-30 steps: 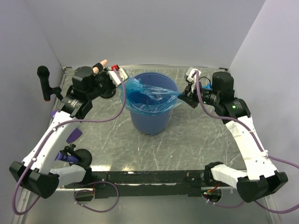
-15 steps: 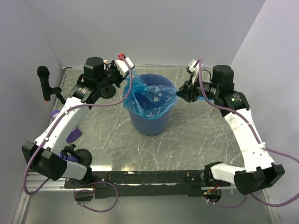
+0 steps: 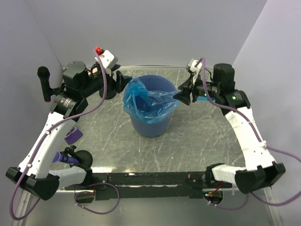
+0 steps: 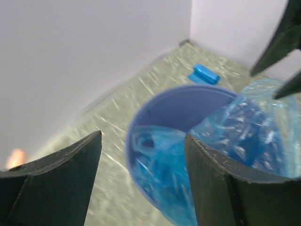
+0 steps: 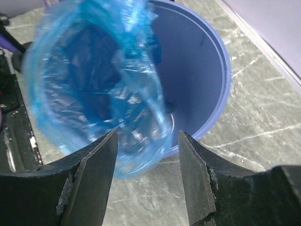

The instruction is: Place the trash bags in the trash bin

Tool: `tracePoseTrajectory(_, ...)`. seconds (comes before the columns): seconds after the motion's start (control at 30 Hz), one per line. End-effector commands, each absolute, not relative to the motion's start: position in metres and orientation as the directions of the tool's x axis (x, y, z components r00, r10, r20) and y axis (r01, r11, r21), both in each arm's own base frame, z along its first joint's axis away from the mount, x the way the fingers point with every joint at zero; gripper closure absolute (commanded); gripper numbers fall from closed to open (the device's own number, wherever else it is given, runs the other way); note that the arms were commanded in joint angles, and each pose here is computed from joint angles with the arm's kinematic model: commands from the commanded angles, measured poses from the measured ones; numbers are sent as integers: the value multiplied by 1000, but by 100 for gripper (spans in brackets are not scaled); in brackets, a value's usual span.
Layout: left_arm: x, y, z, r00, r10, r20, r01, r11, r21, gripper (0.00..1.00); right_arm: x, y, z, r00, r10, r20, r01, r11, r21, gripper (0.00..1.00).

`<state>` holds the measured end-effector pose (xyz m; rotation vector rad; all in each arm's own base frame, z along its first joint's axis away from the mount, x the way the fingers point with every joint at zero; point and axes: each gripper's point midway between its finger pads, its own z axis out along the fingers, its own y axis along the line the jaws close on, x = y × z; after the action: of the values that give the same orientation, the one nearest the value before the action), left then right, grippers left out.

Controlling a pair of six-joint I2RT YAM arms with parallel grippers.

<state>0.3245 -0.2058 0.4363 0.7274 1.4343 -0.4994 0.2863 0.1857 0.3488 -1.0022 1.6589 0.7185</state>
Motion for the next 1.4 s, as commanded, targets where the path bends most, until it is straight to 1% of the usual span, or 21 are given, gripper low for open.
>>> tracePoseTrajectory(0.0,315,-208,400,-189,31,-982,676,729,-107,25,308,191,363,-77,-285,-955,-865,495,-78,39)
tracePoseTrajectory(0.13,319,-210,387,-228,50,-972,635,765,-110,25,320,195,355,-117,-308,-944,-860,507,-58,39)
tracePoseTrajectory(0.27,306,-229,368,-265,105,-958,675,730,-106,26,311,206,346,-123,-330,-936,-878,476,-52,39)
tracePoseTrajectory(0.33,305,-233,357,-273,152,-950,667,741,-73,27,309,209,337,-123,-363,-924,-877,475,-70,39)
tracePoseTrajectory(0.37,307,-232,352,-273,175,-946,659,751,-51,30,308,210,332,-120,-382,-916,-875,476,-84,39)
tracePoseTrajectory(0.43,308,-228,345,-282,202,-938,643,766,-29,38,305,210,329,-123,-396,-910,-872,482,-92,39)
tracePoseTrajectory(0.5,307,-225,339,-287,245,-926,647,762,1,41,298,210,336,-112,-380,-918,-874,478,-91,39)
tracePoseTrajectory(0.53,307,-224,336,-297,261,-918,650,760,6,47,292,211,340,-99,-371,-923,-883,460,-90,39)
tracePoseTrajectory(0.57,306,-223,336,-299,271,-915,651,759,12,59,281,213,345,-71,-364,-929,-905,416,-94,39)
tracePoseTrajectory(0.6,307,-222,336,-292,278,-915,651,758,22,64,269,214,350,-22,-365,-931,-924,362,-120,39)
tracePoseTrajectory(0.7,309,-221,346,-225,305,-925,669,739,81,88,235,215,356,117,-356,-927,-954,220,-204,37)
tracePoseTrajectory(0.73,308,-222,351,-192,322,-927,681,724,110,98,227,215,357,189,-354,-916,-951,166,-260,36)
tracePoseTrajectory(0.77,310,-219,354,-166,333,-928,677,723,139,99,218,216,356,220,-350,-911,-951,132,-280,35)
tracePoseTrajectory(0.9,309,-208,361,-66,386,-920,671,700,245,99,204,218,348,286,-373,-882,-949,14,-314,34)
tracePoseTrajectory(1.0,297,-203,363,53,440,-897,700,624,347,99,200,219,339,327,-401,-856,-941,-58,-333,34)
tracePoseTrajectory(1.03,293,-202,367,92,451,-888,709,596,376,95,200,220,337,348,-408,-844,-934,-78,-348,34)
tracePoseTrajectory(1.07,287,-203,368,137,472,-871,729,547,411,86,199,221,336,375,-414,-830,-924,-95,-370,34)
tracePoseTrajectory(1.17,275,-207,375,270,512,-816,750,420,511,52,205,225,332,432,-433,-792,-897,-111,-428,34)
tracePoseTrajectory(1.23,265,-214,380,352,509,-785,761,333,557,40,211,230,336,451,-421,-787,-886,-102,-453,34)
tracePoseTrajectory(1.27,260,-217,380,397,512,-762,766,272,582,37,213,232,336,445,-421,-790,-889,-101,-447,34)
tracePoseTrajectory(1.37,239,-231,374,504,493,-709,797,50,601,34,214,236,335,429,-430,-794,-899,-119,-421,34)
